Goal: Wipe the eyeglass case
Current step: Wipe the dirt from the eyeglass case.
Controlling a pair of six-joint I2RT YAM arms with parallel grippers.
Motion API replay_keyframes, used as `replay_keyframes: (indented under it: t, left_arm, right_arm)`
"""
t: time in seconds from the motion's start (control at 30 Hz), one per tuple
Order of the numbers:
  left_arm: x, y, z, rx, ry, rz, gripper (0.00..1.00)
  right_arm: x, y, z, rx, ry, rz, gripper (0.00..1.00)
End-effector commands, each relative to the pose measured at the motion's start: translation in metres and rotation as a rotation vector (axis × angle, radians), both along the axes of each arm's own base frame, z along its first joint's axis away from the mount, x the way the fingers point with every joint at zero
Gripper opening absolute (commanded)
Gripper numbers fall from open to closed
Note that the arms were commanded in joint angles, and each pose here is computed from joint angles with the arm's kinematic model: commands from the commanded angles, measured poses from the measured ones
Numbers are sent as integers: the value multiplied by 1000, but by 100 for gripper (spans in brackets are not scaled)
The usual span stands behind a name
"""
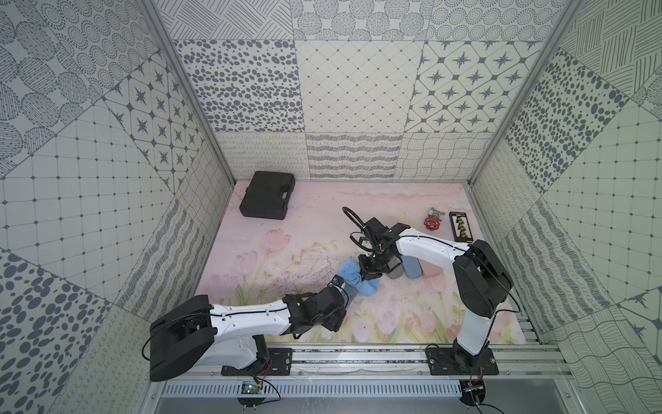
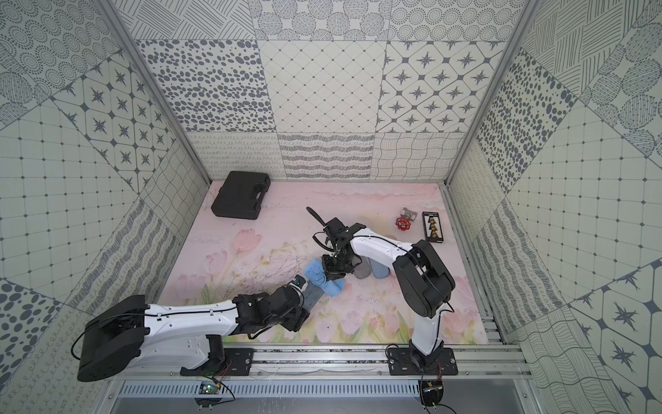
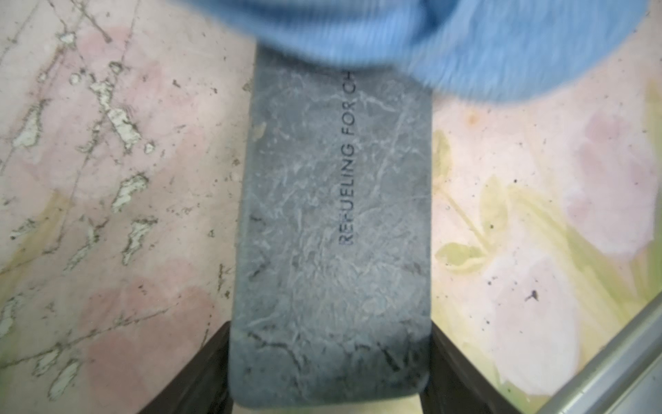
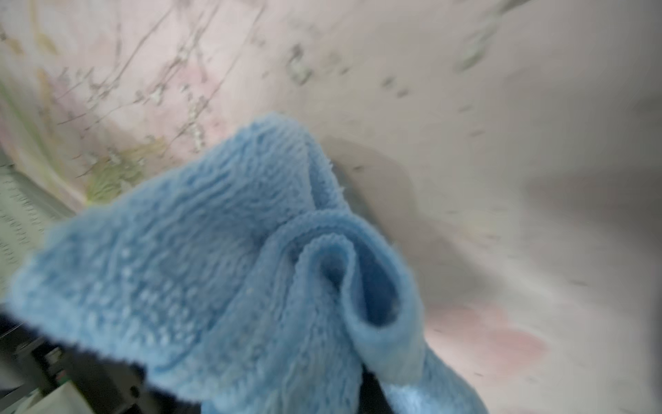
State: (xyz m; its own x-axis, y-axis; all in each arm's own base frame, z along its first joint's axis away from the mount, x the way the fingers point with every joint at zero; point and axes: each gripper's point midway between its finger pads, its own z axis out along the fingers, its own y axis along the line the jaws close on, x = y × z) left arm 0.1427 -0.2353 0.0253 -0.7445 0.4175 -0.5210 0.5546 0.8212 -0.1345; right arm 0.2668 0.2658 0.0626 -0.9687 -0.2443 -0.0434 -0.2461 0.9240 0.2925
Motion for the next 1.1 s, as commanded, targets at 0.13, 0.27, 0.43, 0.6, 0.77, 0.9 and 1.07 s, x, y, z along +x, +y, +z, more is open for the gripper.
replay_keyframes:
  t: [0.13,0.27,0.43,0.6,0.77,0.9,1.07]
  left_arm:
    - [1,-7,0,3,-20,-7,16]
    - [0,-4,-5,16,-12,14,15]
    - [0,1,-4,22,-16,40,15]
    - [1,9,-7,51,-9,87,10]
    - [1,19,-18,126,30,144,1]
    - [-3,21,-30,152,63,159,0]
    - [-4,12,-28,127,70,122,0]
  right_arm:
    - [39,7,45,-317,-338,240,0]
    - [23,89,39,-50,-250,262,0]
    - [-18,154,18,226,-15,259,0]
    - [-52,136,-6,267,140,265,0]
    - [-28,29,-57,-1,160,169,0]
    - [19,-28,-50,-352,-39,230,0]
    - [54,5,0,-373,-229,263,0]
